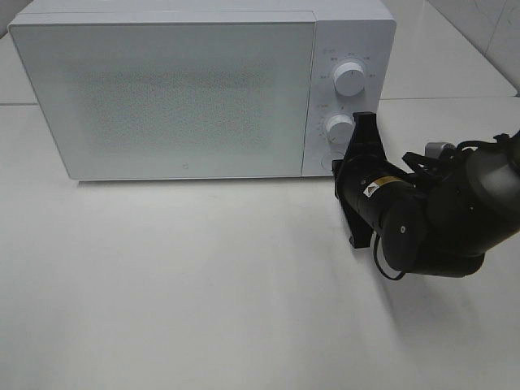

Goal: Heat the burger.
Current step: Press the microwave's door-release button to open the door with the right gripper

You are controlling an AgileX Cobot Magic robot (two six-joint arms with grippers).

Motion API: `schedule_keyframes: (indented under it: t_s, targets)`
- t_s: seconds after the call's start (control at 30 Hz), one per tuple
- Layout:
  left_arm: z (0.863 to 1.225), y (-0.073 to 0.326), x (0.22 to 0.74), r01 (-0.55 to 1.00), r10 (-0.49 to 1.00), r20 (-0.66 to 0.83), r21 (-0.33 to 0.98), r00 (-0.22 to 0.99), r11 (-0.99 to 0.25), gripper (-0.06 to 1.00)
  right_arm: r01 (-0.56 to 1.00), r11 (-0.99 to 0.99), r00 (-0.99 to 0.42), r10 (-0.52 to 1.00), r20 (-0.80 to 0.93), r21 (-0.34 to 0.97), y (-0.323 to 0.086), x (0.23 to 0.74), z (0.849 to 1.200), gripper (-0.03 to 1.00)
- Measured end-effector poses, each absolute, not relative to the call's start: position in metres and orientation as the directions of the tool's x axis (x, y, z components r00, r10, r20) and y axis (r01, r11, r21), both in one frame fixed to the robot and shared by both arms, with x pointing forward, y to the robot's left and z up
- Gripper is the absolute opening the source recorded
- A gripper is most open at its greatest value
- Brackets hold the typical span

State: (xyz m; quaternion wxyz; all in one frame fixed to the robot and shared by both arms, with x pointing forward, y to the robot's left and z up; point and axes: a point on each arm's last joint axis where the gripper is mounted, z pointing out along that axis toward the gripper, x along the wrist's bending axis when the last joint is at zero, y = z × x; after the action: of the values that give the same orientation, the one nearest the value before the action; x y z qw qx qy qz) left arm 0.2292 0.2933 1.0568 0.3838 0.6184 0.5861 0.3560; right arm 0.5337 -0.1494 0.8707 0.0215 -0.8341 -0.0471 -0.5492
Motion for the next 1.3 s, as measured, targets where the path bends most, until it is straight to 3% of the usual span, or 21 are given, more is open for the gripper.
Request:
schedule_keyframes:
  t_s: [1.03, 1.3]
  targets:
    - [1.057, 0.293, 0.229, 0.452, 0.998, -0.01, 0.892, 0.059, -0.018, 0.98, 0.067, -0.998, 0.452, 0.046, 0.891, 0.018, -0.153, 0.567, 0.848, 0.01]
    - [1.057, 0.293, 0.229, 0.452, 0.998, -0.01, 0.892, 0.059, -0.018, 0.98, 0.059, -0.998, 0.414, 0.038, 0.909, 0.015, -0.151, 0.573, 0.851, 0.01]
